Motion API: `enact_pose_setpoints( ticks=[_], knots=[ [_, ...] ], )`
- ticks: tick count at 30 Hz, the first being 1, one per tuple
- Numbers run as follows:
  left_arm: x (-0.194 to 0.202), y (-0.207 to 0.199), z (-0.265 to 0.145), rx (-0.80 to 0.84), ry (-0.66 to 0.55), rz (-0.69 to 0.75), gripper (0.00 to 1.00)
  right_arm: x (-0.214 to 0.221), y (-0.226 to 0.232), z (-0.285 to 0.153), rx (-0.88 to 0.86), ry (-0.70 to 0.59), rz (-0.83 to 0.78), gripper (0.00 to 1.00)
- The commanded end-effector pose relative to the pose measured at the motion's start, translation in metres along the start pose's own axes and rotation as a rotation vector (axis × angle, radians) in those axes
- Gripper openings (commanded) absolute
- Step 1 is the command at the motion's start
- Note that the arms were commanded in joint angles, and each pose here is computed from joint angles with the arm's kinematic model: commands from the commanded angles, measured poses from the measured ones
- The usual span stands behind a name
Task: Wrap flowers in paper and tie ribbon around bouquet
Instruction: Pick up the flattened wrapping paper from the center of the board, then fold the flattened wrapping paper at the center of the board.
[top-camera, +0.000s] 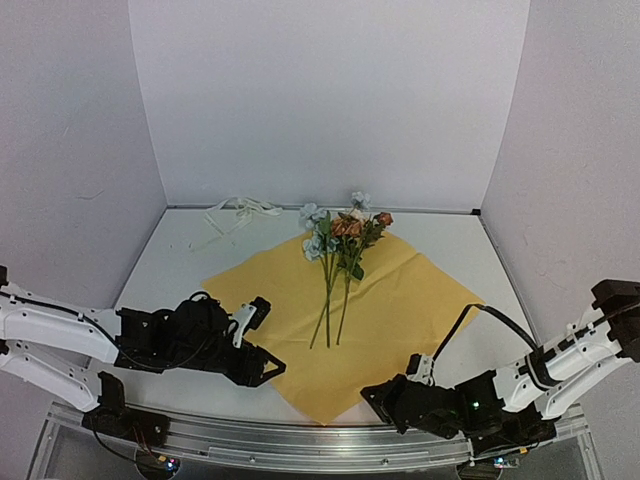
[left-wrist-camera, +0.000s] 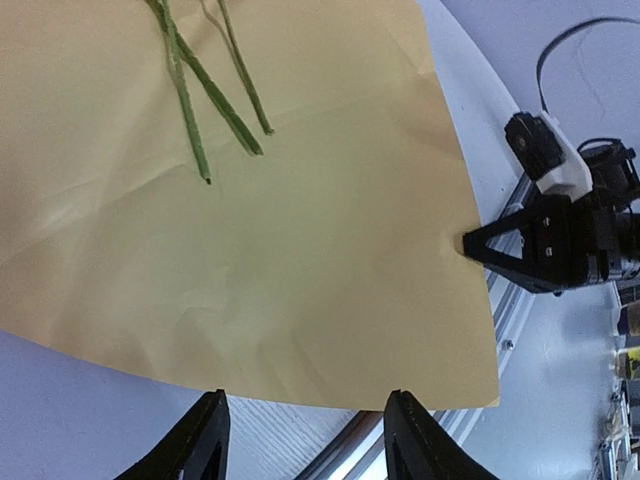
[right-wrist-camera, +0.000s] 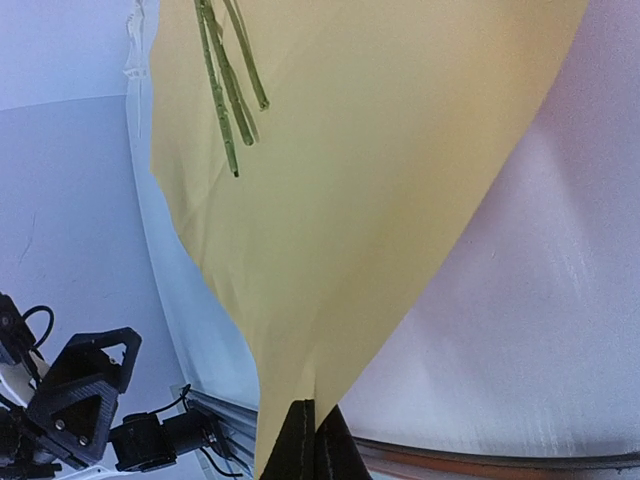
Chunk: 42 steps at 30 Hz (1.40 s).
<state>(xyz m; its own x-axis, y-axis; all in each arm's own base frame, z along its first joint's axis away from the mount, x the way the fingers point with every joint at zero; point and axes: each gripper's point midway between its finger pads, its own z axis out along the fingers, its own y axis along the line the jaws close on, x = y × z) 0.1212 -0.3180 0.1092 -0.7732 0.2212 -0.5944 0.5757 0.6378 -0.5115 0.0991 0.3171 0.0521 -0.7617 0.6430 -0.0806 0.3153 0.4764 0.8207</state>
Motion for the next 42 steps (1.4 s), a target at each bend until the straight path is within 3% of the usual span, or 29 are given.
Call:
enact_pose_setpoints(
  ticks=[1,5,9,21,27,32,34,35,36,38,42],
  knots=[
    [-0.020,-0.052,-0.001,0.099,-0.119,0.269,0.56,-0.009,0.022,0.000,-0.039,-0.037,0.011,0.00],
    [-0.008,-0.081,0.003,0.111,-0.134,0.433,0.60,-0.022,0.032,0.000,-0.057,-0.056,0.046,0.00],
    [-0.001,-0.085,0.020,0.018,-0.121,0.530,0.63,-0.025,0.042,0.001,-0.062,-0.051,0.063,0.00],
    [-0.014,-0.085,0.043,-0.095,-0.145,0.647,0.65,-0.026,0.049,-0.003,-0.056,-0.045,0.053,0.00],
    [-0.001,-0.096,0.055,-0.036,-0.069,0.684,0.47,-0.026,0.053,-0.004,-0.049,-0.049,0.032,0.00],
    [-0.004,-0.092,0.059,-0.062,-0.090,0.675,0.13,-0.024,0.057,-0.003,-0.041,-0.047,0.011,0.00],
    [-0.015,-0.089,0.058,-0.099,-0.128,0.679,0.04,-0.023,0.059,-0.005,-0.029,-0.049,-0.022,0.10],
    [-0.021,-0.087,0.058,-0.113,-0.141,0.683,0.02,-0.024,0.061,-0.006,-0.022,-0.053,-0.043,0.20],
    [-0.026,-0.086,0.058,-0.121,-0.150,0.684,0.00,-0.026,0.063,-0.009,-0.012,-0.063,-0.066,0.37],
    [-0.042,-0.082,0.061,-0.130,-0.169,0.684,0.00,-0.033,0.069,-0.016,0.003,-0.093,-0.125,0.57],
    [-0.077,-0.070,0.067,-0.125,-0.206,0.672,0.00,-0.063,0.086,-0.042,0.016,-0.211,-0.260,0.75]
  ],
)
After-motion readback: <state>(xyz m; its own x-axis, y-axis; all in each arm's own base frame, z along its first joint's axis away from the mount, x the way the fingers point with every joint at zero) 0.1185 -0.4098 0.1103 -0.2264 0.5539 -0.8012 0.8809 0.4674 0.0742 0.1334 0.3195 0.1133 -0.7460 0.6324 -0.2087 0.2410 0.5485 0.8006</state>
